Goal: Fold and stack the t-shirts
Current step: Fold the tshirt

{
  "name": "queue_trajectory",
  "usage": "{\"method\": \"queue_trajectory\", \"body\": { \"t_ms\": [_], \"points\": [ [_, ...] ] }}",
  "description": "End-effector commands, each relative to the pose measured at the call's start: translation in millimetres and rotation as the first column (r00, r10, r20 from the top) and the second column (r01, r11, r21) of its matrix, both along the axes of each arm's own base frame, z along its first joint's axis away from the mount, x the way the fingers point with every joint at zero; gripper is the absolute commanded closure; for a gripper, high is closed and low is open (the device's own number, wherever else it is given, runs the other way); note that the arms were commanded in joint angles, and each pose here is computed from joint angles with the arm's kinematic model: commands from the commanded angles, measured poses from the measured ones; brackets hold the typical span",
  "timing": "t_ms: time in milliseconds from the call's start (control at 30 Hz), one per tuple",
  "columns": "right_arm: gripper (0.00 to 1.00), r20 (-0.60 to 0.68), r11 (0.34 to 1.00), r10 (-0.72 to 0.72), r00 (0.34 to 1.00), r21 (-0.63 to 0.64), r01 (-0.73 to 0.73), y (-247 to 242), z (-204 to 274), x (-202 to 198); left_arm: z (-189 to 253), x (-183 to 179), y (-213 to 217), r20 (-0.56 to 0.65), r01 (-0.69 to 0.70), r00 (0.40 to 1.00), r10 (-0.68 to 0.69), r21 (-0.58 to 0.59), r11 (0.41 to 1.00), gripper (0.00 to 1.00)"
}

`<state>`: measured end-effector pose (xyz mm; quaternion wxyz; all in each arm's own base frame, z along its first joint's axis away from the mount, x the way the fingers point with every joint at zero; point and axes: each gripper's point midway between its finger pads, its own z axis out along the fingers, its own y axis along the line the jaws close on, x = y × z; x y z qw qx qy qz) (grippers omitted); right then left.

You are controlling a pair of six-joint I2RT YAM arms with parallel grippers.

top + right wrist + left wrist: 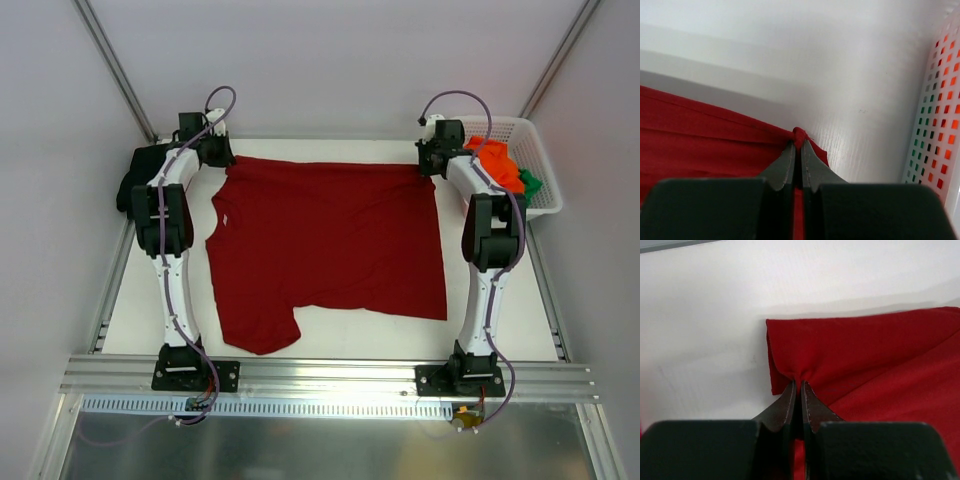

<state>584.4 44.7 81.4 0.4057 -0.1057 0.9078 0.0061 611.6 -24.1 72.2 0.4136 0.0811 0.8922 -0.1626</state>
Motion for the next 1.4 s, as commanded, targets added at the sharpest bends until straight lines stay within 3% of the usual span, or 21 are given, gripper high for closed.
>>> {"method": "queue_trajectory", "body": {
  "t_ms": [0, 633, 1367],
  "points": [
    [1.0, 0.093, 0.999, -0.052, 0.994, -0.009, 0.053, -21, 44, 1, 64, 3, 17, 0.136, -0.016, 0.991, 0.011, 0.033, 0.999, 1.0],
    [1.0, 0.153, 0.999, 0.027, 0.988, 0.018, -0.031, -6, 72, -24, 87, -20, -1, 0.188, 0.035, 0.981, -0.035, 0.006, 0.999, 1.0],
    [1.0, -0.044, 0.993, 0.118, 0.992, 0.027, -0.117, 2, 60, -86, 87, -82, 1, 0.119, 0.099, 0.987, -0.105, 0.05, 0.994, 1.0]
  ]
}}
